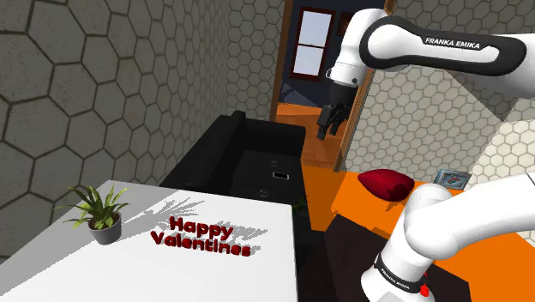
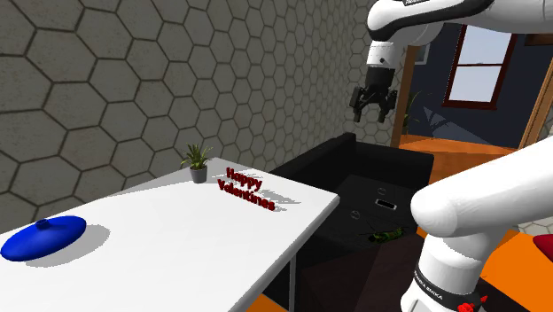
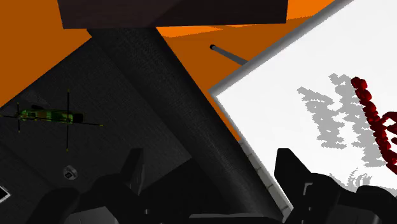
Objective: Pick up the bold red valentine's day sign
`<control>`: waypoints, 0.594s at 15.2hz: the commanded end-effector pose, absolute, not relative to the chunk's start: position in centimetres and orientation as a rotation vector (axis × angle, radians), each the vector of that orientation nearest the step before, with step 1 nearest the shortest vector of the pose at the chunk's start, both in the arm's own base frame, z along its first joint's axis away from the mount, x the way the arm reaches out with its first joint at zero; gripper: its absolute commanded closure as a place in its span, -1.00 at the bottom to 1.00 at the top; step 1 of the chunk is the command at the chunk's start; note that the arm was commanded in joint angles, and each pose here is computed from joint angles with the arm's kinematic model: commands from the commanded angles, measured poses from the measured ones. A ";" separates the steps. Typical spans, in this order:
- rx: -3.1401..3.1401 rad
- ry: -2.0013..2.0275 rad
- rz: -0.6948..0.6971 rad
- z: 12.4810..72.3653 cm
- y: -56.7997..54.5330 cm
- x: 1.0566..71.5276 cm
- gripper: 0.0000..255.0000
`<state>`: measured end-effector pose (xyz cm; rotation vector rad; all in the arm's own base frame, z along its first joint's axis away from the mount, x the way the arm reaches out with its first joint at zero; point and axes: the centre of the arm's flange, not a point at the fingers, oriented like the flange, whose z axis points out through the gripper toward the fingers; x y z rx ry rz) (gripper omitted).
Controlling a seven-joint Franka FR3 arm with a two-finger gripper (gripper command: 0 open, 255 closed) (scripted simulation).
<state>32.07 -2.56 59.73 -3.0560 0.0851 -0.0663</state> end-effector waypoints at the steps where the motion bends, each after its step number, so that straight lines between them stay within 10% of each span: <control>1: -3.056 0.085 -0.066 59.7 -2.6 32.1 -1.00; 9: -3.070 -0.144 -0.070 56.3 6.1 37.4 -1.00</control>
